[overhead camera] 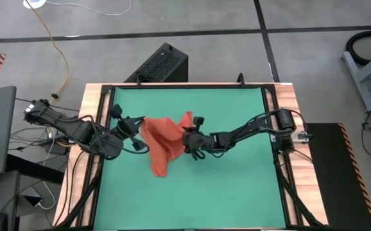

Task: Roll towel
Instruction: Roll the orange towel

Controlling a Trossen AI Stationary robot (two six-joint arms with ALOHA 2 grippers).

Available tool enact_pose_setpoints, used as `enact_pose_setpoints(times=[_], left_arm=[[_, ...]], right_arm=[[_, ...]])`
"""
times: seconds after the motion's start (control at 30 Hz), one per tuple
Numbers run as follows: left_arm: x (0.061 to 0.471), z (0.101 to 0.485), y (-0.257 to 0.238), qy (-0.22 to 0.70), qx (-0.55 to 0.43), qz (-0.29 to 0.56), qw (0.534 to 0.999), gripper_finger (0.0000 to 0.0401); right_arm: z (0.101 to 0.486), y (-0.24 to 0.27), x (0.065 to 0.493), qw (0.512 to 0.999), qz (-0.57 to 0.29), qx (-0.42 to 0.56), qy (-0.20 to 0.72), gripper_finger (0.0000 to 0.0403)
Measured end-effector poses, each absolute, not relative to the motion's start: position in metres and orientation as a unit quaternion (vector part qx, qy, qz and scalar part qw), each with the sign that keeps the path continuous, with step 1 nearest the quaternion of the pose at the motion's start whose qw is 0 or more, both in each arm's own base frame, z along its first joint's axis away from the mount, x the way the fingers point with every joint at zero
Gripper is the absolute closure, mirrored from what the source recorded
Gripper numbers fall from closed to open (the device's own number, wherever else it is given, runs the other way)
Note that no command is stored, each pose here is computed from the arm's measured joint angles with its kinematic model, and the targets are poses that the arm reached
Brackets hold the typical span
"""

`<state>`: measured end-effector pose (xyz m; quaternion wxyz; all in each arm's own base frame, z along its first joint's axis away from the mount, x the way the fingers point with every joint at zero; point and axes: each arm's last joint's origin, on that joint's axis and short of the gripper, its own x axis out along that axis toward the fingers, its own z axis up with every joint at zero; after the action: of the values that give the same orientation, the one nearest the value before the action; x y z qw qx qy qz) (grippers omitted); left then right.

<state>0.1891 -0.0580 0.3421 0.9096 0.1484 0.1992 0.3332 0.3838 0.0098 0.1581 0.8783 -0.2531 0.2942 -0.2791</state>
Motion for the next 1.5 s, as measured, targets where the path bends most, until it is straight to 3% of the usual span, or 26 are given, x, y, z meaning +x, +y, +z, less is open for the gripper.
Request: enact_pose_setpoints(times=[0.2, 0.5, 0.7, 0.87, 1.03, 1.23, 1.37, 1.5], left_arm=[[0.188, 0.328, -0.059, 0.268, 0.161, 0.266, 0.912, 0.0389], [0.195, 0.244, -0.066, 0.406, 0.166, 0.198, 0.877, 0.0293], [0.196, 0.171, -0.063, 0.410, 0.067, 0.236, 0.879, 0.0259], [0.190, 0.134, -0.064, 0.429, -0.066, 0.183, 0.882, 0.0265], [0.200, 0.148, -0.075, 0.386, -0.148, 0.095, 0.905, 0.0281], [0.211, 0.204, -0.080, 0.308, -0.134, 0.048, 0.941, 0.0301], [0.212, 0.236, -0.077, 0.262, -0.081, 0.078, 0.959, 0.0312], [0.221, 0.231, -0.084, 0.265, 0.045, 0.065, 0.961, 0.0314]], right_arm=[[0.189, 0.026, 0.364, 0.894, -0.282, -0.184, 0.297, 0.0398], [0.232, 0.042, 0.321, 0.908, -0.291, -0.038, 0.300, 0.0401], [0.262, 0.033, 0.308, 0.926, -0.226, 0.146, 0.264, 0.0402], [0.270, 0.012, 0.302, 0.925, -0.172, 0.179, 0.288, 0.0402], [0.254, -0.036, 0.302, 0.893, -0.224, 0.206, 0.332, 0.0402], [0.217, -0.089, 0.315, 0.869, -0.220, 0.250, 0.367, 0.0402], [0.189, -0.113, 0.323, 0.857, -0.210, 0.277, 0.382, 0.0402], [0.172, -0.119, 0.328, 0.853, -0.197, 0.280, 0.394, 0.0402]])
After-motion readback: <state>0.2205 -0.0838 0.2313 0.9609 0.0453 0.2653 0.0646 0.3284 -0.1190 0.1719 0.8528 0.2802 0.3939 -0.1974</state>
